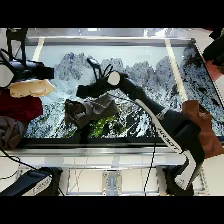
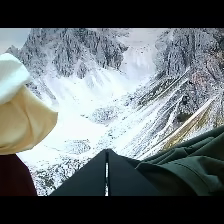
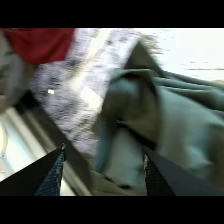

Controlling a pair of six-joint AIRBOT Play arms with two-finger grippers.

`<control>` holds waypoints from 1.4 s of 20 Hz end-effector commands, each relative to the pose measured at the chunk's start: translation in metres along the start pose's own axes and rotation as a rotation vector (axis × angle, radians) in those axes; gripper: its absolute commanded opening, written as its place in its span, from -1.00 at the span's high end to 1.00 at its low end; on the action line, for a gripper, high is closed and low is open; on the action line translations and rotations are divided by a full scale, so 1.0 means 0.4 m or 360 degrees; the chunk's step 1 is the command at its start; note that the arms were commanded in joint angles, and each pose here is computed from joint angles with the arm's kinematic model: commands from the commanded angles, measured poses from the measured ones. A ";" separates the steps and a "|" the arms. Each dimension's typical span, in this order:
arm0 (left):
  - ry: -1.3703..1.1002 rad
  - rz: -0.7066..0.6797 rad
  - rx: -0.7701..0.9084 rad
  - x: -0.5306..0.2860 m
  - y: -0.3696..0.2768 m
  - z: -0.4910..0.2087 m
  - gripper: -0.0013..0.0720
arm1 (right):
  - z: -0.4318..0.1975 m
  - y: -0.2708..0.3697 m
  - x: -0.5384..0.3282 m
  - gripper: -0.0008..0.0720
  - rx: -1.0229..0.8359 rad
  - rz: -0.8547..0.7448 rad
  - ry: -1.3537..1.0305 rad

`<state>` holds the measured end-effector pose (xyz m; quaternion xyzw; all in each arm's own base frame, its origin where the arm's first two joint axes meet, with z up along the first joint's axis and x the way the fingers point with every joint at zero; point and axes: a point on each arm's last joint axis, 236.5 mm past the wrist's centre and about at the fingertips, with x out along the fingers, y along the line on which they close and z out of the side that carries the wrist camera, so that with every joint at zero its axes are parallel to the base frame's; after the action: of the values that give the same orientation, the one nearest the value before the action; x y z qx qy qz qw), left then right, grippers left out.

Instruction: Fold the shirts.

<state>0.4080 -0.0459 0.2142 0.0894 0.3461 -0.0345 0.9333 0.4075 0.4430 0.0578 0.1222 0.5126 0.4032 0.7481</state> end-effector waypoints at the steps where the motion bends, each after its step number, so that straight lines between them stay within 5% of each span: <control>1: 0.0007 0.0004 -0.0003 0.001 0.003 -0.003 0.94 | -0.054 -0.282 -0.119 -0.48 -0.0012 -0.0448 0.0278; 5: 0.0050 0.0000 0.0002 0.029 -0.002 -0.015 0.94 | -0.083 -0.530 -0.236 -0.48 0.0266 -0.0634 0.0324; 8: 0.0120 -0.0027 -0.0001 0.075 -0.018 -0.035 0.94 | -0.125 -0.597 -0.234 -0.47 0.0530 -0.0443 0.0352; 12: 0.0196 -0.0063 -0.0010 0.123 -0.039 -0.060 0.94 | -0.114 -0.555 -0.155 -0.47 0.0744 0.0102 0.0322; 23: 0.0197 -0.0066 -0.0009 0.123 -0.041 -0.060 0.94 | -0.181 -0.370 0.077 -0.33 0.0641 0.0388 0.0458; 24: 0.0197 -0.0066 -0.0009 0.122 -0.041 -0.060 0.94 | -0.178 -0.358 0.086 -0.14 0.0628 0.0390 0.0451; 26: 0.0199 -0.0066 -0.0009 0.122 -0.041 -0.061 0.94 | -0.168 -0.342 0.092 0.70 0.0599 0.0390 0.0436; 27: 0.0207 -0.0066 -0.0009 0.122 -0.041 -0.063 0.94 | -0.158 -0.331 0.084 0.93 0.0585 0.0406 0.0435; 28: 0.0217 -0.0065 -0.0008 0.121 -0.041 -0.067 0.94 | -0.146 -0.322 0.065 0.93 0.0554 0.0423 0.0441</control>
<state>0.4270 -0.0575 0.1618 0.0810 0.4064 -0.0472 0.9089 0.4236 0.3558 -0.0777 0.2598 0.6601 0.3958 0.5832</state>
